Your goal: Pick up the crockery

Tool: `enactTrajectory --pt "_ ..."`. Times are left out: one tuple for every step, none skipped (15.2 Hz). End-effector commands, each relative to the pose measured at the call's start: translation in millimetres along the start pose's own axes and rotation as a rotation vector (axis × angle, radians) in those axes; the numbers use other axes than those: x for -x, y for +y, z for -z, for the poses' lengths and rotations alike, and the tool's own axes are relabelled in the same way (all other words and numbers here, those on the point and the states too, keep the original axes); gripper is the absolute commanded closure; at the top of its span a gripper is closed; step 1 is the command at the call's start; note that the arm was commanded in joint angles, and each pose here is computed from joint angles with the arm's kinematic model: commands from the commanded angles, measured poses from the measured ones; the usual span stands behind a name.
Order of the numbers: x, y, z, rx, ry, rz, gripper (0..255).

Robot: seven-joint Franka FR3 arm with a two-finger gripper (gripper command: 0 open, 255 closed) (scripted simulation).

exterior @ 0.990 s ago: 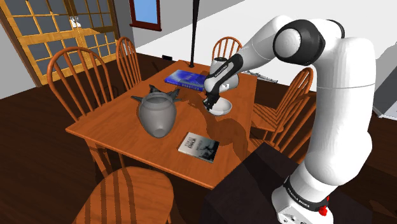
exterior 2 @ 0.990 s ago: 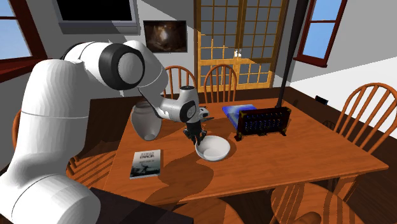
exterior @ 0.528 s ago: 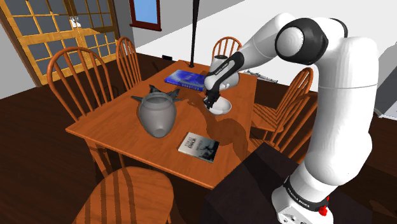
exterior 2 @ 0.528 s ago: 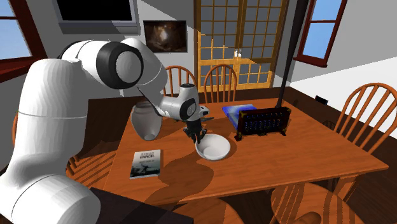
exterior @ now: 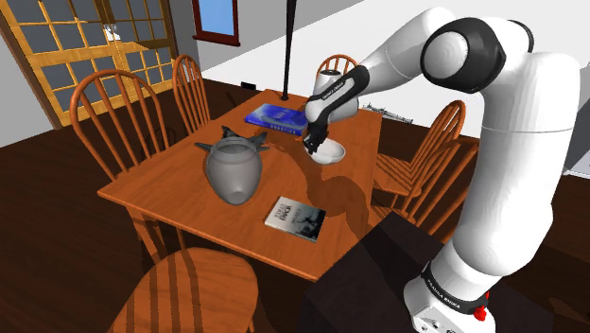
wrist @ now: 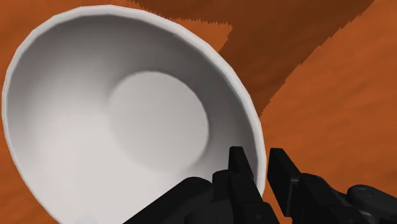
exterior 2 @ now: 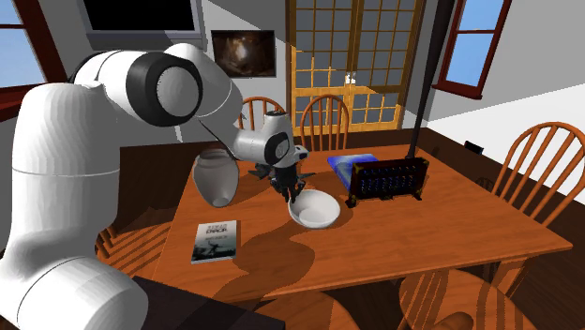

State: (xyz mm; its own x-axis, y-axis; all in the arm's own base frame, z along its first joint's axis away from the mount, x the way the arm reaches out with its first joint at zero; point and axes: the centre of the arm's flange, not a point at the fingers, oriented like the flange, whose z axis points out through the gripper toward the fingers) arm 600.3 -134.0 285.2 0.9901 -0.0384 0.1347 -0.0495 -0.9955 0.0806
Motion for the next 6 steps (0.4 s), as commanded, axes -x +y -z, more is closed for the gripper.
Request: enactTrajectory --pt "-0.8 0.7 11.7 0.0 0.0 0.0 255" --pt "-1.5 1.1 17.0 0.0 0.0 0.0 255" --pt "-2.2 1.6 22.2 0.0 0.0 0.0 255" --pt "-2.9 2.0 27.4 0.0 0.0 0.0 255" --pt "-3.0 2.1 28.2 0.0 0.0 0.0 255" --pt "-3.0 2.1 28.2 0.0 0.0 0.0 255"
